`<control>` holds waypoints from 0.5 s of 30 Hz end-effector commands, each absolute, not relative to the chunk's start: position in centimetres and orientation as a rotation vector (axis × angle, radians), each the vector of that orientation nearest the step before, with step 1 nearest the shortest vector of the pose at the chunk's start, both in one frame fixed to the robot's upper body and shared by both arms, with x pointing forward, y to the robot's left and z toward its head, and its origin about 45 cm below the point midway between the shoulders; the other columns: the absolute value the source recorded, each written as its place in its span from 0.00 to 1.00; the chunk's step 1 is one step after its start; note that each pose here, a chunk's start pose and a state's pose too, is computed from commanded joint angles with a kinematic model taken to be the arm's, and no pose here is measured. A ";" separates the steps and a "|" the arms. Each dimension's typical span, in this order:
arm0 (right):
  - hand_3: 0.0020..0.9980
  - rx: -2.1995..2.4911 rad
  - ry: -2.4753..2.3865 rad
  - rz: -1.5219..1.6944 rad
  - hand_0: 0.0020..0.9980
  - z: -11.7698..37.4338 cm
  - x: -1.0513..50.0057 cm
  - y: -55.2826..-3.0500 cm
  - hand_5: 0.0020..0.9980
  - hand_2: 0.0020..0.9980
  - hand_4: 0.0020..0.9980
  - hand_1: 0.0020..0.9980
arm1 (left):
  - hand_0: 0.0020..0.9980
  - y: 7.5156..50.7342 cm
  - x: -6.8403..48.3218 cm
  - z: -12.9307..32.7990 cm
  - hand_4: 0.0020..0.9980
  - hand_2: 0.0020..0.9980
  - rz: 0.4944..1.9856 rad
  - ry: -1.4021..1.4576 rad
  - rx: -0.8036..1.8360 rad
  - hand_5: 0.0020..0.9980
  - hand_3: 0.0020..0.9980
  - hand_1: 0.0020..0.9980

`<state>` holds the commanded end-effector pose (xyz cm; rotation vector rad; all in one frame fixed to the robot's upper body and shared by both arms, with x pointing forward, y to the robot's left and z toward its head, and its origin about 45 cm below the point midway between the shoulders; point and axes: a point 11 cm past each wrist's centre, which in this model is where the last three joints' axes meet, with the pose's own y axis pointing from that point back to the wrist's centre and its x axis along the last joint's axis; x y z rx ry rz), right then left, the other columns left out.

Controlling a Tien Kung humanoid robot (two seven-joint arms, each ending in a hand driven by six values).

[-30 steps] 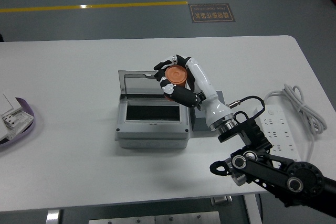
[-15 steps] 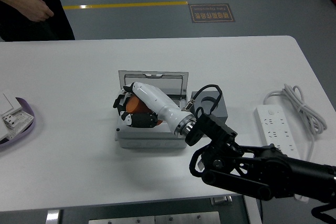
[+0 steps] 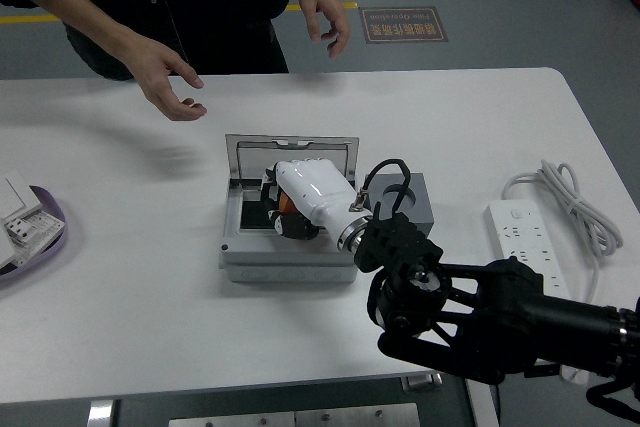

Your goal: Pick up the cylinder from the cube,place it in the box,flap close box

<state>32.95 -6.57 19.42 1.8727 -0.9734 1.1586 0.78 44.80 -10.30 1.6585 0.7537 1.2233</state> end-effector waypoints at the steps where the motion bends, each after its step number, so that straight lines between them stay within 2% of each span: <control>1: 0.61 1.871 -0.968 1.160 0.62 19.3 32.9 -6.6 0.13 0.61 0.51 0.57 | 0.51 44.8 0.8 -10.3 0.72 0.56 1.223 0.753 1.658 0.16 0.60 0.55; 6: 0.61 1.870 -0.940 1.163 0.62 18.7 32.8 -6.5 0.13 0.61 0.51 0.57 | 0.51 44.8 0.8 -10.3 0.72 0.56 1.222 0.752 1.658 0.16 0.60 0.55; 7: 0.64 1.870 -0.934 1.165 0.64 18.6 32.7 -6.5 0.32 0.64 0.60 0.60 | 0.51 44.8 0.8 -10.3 0.72 0.56 1.222 0.751 1.658 0.16 0.60 0.55; 12: 0.64 1.871 -0.915 1.179 0.64 18.5 32.7 -6.4 0.32 0.64 0.60 0.60 | 0.51 44.8 0.8 -10.3 0.72 0.56 1.221 0.750 1.658 0.16 0.60 0.55; 13: 0.64 1.871 -0.912 1.182 0.66 18.5 32.7 -6.4 0.38 0.65 0.72 0.60 | 0.51 44.8 0.8 -10.3 0.72 0.56 1.221 0.750 1.657 0.16 0.60 0.55; 15: 0.64 1.873 -0.906 1.187 0.66 18.4 32.6 -6.3 0.38 0.65 0.72 0.60 | 0.51 44.8 0.9 -10.3 0.72 0.56 1.220 0.749 1.656 0.16 0.60 0.55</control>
